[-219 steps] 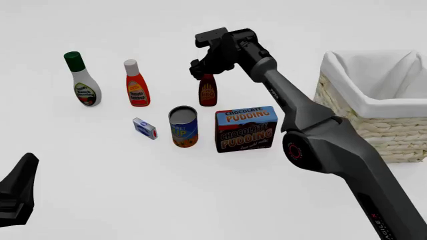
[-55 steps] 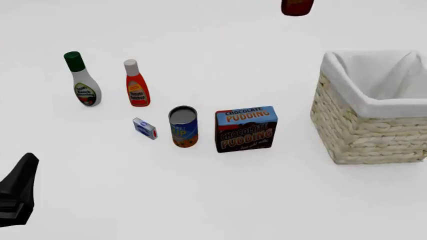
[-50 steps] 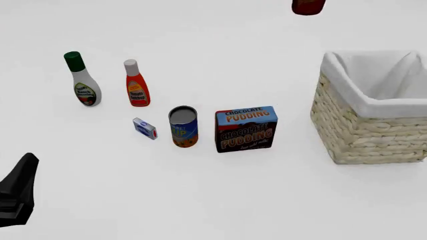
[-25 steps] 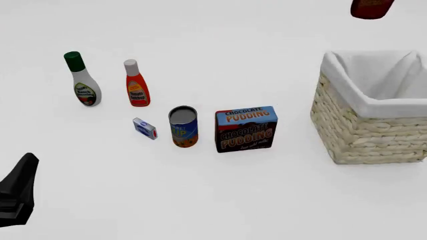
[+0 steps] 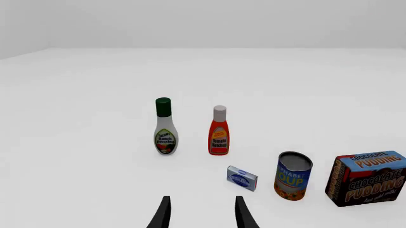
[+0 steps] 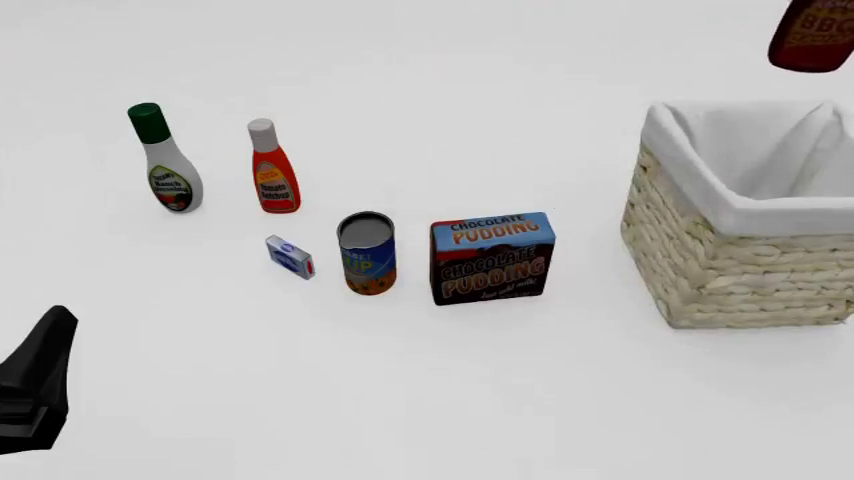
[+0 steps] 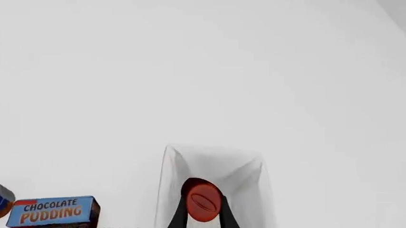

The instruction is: Pick the bbq sauce and place it in the basket.

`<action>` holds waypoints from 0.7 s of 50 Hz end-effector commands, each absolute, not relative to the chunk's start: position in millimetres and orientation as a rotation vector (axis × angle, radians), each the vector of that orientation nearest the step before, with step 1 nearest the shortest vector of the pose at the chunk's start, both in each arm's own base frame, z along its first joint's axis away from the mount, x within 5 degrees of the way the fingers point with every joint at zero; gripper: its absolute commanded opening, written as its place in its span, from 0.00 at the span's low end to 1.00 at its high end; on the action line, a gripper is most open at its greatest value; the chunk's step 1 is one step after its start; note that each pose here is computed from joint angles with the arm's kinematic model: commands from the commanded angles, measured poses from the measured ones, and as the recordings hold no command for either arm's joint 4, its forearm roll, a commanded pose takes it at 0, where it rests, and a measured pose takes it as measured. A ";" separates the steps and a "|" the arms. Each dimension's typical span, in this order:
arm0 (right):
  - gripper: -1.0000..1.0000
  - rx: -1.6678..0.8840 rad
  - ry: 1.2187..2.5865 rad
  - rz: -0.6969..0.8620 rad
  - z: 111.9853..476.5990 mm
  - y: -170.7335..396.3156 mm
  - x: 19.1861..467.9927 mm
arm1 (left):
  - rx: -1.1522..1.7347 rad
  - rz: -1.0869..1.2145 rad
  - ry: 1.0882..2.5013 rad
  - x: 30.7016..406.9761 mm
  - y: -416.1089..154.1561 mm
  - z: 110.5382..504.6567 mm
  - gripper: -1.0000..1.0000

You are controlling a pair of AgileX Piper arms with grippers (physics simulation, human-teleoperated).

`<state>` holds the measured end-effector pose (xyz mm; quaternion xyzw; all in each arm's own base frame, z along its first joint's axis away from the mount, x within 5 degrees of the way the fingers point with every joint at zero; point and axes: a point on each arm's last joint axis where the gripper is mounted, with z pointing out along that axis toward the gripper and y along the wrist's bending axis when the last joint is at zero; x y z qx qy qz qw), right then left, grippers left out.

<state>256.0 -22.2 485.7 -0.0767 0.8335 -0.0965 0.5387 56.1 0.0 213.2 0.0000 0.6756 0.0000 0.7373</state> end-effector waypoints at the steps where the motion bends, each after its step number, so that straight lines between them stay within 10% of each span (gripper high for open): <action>1: 0.00 -0.099 1.998 -0.263 468.4 -39.4 252.4 | 0.000 0.000 1.484 56.1 0.0 213.2 1.00; 35: 0.00 -0.032 2.119 -0.266 384.8 -60.5 287.1 | 0.000 0.000 1.484 56.1 0.0 213.2 1.00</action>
